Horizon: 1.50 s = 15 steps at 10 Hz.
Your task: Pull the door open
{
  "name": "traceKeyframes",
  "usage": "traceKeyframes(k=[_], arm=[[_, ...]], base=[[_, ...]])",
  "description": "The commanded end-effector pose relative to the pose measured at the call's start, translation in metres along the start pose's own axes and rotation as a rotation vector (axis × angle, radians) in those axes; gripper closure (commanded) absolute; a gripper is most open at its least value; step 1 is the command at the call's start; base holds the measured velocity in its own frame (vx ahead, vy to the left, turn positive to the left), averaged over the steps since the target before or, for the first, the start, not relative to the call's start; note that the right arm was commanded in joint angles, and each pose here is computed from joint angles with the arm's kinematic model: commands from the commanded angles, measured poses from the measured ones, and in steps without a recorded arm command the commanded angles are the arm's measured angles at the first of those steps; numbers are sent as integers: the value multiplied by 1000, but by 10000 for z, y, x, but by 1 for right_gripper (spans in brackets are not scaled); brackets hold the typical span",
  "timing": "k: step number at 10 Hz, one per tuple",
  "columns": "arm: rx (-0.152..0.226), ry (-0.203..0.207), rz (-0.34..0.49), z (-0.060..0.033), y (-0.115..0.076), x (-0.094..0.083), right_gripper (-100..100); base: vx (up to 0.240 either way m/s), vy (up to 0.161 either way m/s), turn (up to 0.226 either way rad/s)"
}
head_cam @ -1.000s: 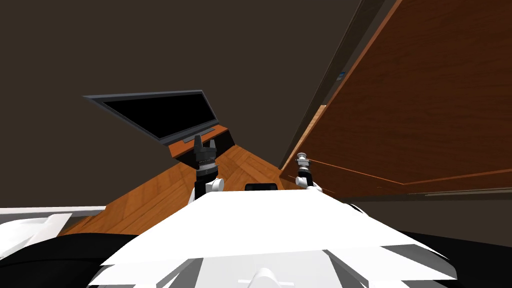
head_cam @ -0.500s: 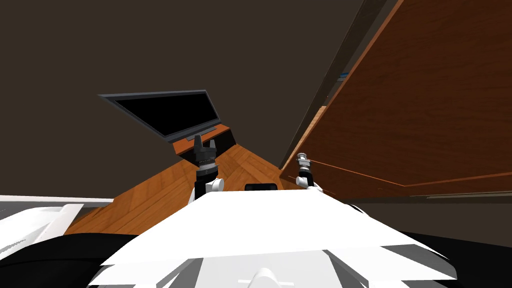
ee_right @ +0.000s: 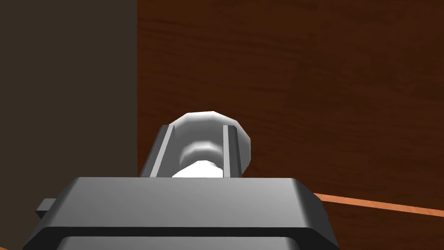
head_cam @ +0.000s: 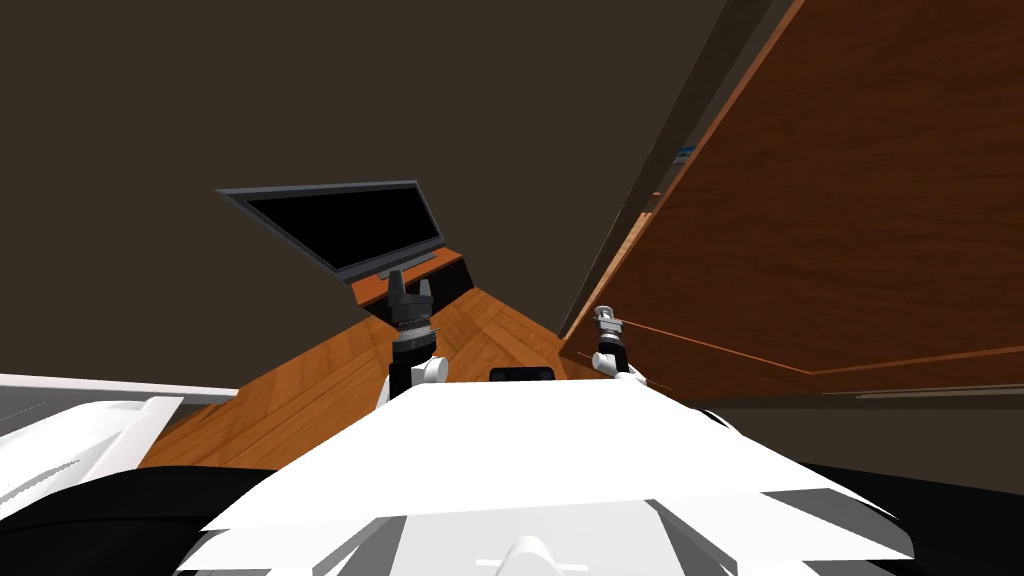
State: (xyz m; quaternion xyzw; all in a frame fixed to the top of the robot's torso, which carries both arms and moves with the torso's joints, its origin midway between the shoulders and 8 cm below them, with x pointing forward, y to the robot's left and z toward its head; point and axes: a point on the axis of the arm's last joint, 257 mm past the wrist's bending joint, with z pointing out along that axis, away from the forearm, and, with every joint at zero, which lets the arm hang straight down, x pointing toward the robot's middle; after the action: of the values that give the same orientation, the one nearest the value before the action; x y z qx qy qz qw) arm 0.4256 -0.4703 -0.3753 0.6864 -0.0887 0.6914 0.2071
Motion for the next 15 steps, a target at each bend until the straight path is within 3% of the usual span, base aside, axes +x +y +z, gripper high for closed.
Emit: traceKeyframes(k=[1, 6, 7, 10, 11, 15], arm=[[-5, -40, 55, -105, 1, -155, 100], [-18, -44, 161, -104, 31, -168, 100], [-17, -2, 139, -14, 59, -22, 100], [37, -3, 152, -44, -69, -22, 100], [37, -3, 152, -44, -69, -22, 100], [117, -24, 162, -140, -267, -87, 100]], base=[[-34, -15, 50], [-29, -4, 30], [-16, 3, 2], [-201, -4, 82], [-164, -13, 21], [-244, -22, 79]])
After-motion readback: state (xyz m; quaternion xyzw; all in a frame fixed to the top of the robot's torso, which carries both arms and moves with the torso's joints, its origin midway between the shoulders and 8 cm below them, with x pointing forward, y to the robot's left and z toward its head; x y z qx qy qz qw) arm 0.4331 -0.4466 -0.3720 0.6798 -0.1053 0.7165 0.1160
